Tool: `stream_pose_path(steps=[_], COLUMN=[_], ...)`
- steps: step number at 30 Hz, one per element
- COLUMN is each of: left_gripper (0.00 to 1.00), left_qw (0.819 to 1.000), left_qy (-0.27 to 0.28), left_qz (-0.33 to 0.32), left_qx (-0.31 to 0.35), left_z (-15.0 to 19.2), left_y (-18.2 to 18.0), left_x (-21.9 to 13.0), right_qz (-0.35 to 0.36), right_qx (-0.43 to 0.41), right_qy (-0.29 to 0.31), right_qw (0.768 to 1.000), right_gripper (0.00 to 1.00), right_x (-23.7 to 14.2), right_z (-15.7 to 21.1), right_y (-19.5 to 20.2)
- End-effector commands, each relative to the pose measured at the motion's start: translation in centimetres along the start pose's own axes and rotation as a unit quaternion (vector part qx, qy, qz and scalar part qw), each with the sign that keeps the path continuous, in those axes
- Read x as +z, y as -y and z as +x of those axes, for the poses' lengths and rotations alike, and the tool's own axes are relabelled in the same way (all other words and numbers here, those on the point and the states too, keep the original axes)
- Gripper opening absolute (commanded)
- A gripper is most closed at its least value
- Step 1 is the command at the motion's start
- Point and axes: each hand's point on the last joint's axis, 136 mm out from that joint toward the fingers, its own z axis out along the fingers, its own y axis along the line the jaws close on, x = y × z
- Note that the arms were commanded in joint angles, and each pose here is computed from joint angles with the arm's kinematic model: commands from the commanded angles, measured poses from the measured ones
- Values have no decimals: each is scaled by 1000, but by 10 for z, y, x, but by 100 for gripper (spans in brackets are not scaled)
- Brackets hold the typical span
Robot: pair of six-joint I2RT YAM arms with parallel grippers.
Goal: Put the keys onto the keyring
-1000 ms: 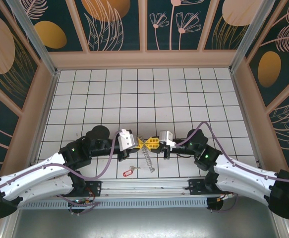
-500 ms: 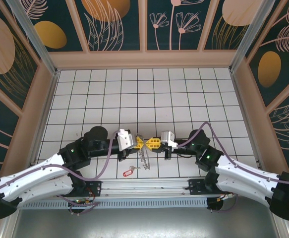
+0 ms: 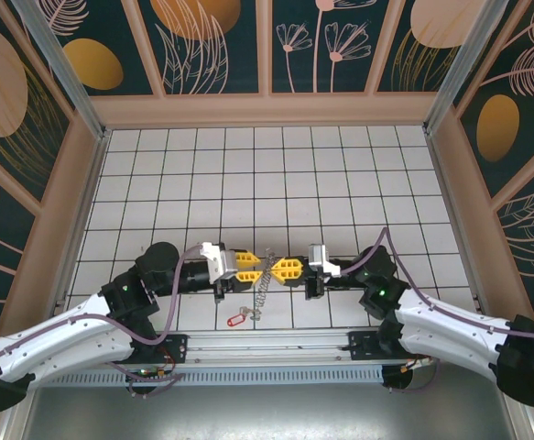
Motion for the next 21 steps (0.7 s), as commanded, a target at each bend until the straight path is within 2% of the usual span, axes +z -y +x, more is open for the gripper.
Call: stream_pose_path(steps=[1,13,21], left_gripper=[28,30,27], left_qw=[999,999,998], left_qy=[31,35,37], left_qz=[16,37,45], left_qx=[1,-3,-5], left_z=[-13,-12,-11], left_y=[6,11,12], left_x=[-2,2,6], right_qz=[-17,-22,-27], right_qx=[-20,-11,-12], right_qy=[60,67,66], right_qw=[998,997,997], right_gripper=[0,0,0], right_x=[-2,-1,-1], right_z=[-29,-27,-25], right_y=[-6,-7,-8])
